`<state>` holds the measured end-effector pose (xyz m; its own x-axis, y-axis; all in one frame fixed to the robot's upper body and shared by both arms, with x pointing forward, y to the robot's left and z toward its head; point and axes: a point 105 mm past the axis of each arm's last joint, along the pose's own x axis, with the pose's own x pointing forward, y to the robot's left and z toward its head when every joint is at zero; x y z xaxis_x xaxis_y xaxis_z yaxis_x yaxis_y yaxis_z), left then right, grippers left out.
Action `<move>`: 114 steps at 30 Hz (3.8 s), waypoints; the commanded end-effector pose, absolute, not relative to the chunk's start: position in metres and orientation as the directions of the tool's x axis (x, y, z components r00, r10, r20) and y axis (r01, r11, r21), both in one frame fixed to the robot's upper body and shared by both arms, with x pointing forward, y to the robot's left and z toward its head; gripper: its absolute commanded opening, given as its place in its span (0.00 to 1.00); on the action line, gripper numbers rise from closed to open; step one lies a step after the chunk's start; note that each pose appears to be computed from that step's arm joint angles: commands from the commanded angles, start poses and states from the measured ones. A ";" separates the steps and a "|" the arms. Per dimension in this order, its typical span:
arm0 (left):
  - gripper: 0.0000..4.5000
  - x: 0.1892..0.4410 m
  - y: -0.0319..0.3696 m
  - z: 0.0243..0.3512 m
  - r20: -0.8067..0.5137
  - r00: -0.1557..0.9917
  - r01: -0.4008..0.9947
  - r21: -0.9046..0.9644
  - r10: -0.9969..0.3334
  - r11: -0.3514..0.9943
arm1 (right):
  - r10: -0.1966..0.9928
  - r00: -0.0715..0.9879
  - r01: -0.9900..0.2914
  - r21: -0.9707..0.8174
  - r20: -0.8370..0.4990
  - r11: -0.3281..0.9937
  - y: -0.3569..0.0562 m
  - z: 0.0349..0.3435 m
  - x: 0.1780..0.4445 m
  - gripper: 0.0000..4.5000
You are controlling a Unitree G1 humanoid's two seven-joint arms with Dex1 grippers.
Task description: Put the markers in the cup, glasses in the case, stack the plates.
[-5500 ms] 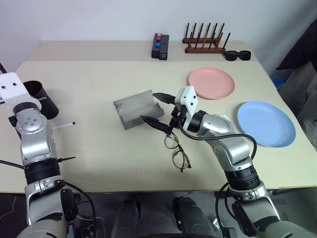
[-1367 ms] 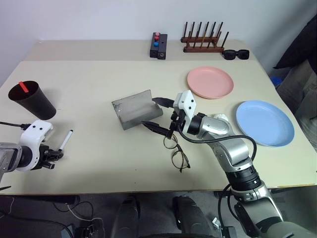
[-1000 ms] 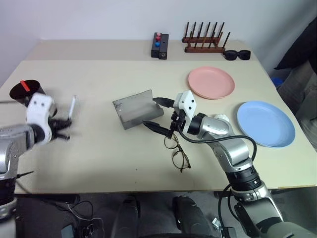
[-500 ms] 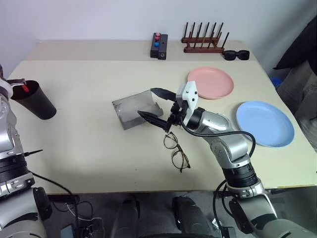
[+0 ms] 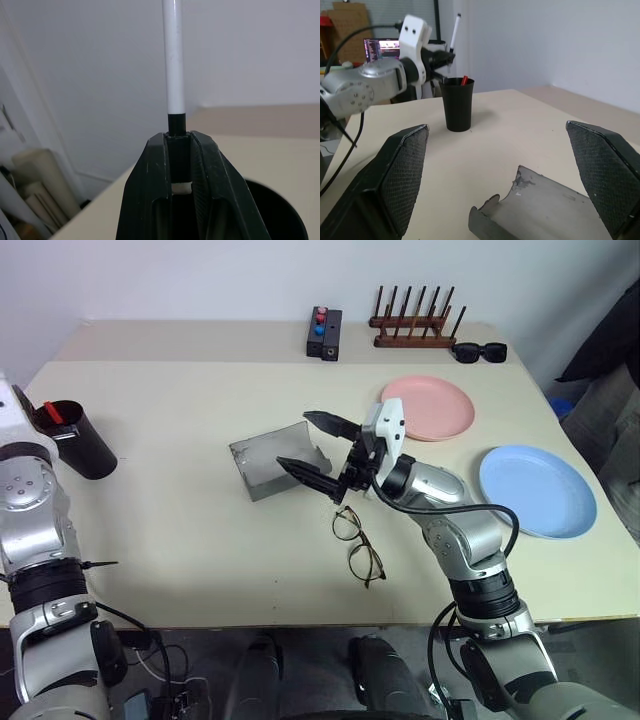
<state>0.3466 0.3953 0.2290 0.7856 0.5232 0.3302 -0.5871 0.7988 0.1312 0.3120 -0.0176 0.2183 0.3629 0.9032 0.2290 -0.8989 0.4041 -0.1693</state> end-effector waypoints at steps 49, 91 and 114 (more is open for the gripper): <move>0.94 0.355 0.137 0.142 -0.522 0.567 0.799 0.160 -0.637 0.580 | 0.916 0.356 -0.893 -0.354 -0.184 0.276 -0.086 0.180 0.301 1.00; 0.54 0.297 0.164 0.143 -0.541 0.374 0.908 0.380 -0.753 0.177 | 0.817 0.371 -0.880 0.114 -0.441 0.461 -0.112 0.132 0.274 1.00; 0.54 0.232 0.168 0.136 -0.406 0.444 0.891 0.291 -0.799 0.348 | 0.798 0.395 -0.731 0.371 -0.455 0.573 -0.106 0.110 0.279 1.00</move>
